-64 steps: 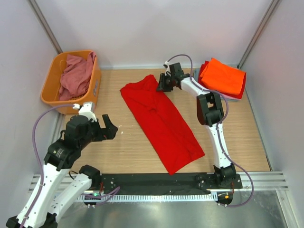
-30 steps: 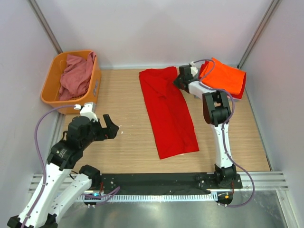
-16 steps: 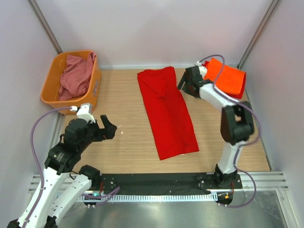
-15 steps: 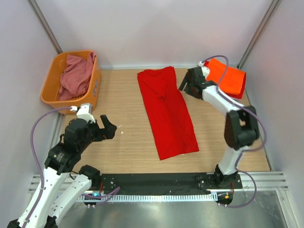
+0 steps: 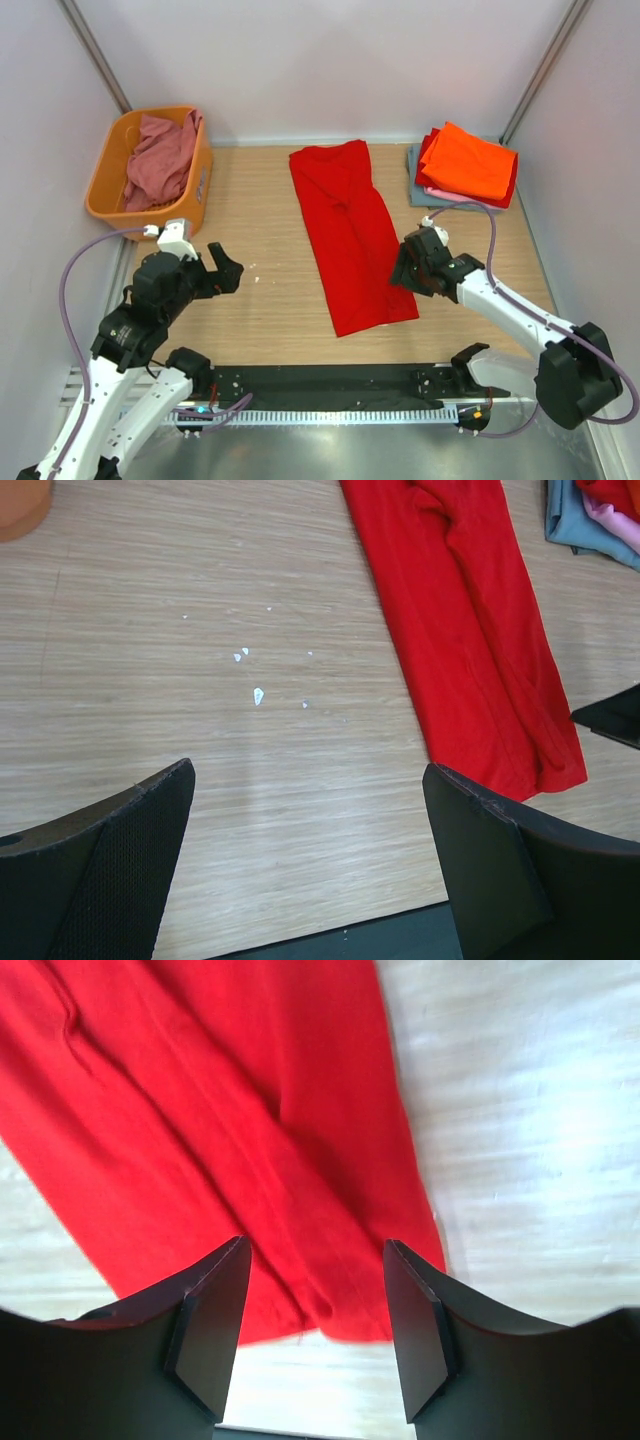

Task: Fold and stack the t-shirts
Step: Fold the tshirt

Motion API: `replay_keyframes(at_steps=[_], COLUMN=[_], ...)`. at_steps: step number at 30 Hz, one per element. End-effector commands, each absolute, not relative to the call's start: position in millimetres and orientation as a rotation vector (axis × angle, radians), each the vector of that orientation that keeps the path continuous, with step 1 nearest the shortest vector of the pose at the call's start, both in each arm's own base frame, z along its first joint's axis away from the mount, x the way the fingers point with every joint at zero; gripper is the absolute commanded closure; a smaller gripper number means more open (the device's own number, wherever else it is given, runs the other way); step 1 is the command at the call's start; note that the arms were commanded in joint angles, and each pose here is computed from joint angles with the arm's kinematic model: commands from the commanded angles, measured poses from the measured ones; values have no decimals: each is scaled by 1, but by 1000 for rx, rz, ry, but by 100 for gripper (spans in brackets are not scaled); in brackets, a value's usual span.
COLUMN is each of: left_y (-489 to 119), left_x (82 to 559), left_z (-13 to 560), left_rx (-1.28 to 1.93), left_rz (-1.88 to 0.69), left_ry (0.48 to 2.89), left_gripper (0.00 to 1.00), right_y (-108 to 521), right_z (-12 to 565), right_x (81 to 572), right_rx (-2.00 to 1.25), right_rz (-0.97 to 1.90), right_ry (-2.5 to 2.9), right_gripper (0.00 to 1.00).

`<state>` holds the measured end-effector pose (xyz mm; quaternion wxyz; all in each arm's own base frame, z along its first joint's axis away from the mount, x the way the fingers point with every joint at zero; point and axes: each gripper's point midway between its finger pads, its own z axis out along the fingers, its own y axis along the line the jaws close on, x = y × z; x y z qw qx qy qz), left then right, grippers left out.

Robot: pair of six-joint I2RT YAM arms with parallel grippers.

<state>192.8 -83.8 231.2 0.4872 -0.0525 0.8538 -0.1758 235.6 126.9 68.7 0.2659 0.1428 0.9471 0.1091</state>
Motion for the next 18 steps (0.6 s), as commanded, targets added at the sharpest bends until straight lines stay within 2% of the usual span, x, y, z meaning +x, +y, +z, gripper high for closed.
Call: replay_keyframes(at_steps=[1, 7, 18], left_y=[-81, -80, -80], left_x=[195, 195, 195], left_z=[239, 240, 239], left_rx=[-146, -153, -157], left_rz=[-425, -422, -418], left_ry=[2039, 2035, 2040], left_gripper=[4, 4, 4], right_y=[130, 130, 135], right_z=[81, 56, 38], right_x=[227, 209, 207], right_rx=[412, 415, 385], right_rz=[330, 316, 293], right_ry=[2522, 2587, 2625], right_gripper=[39, 41, 47])
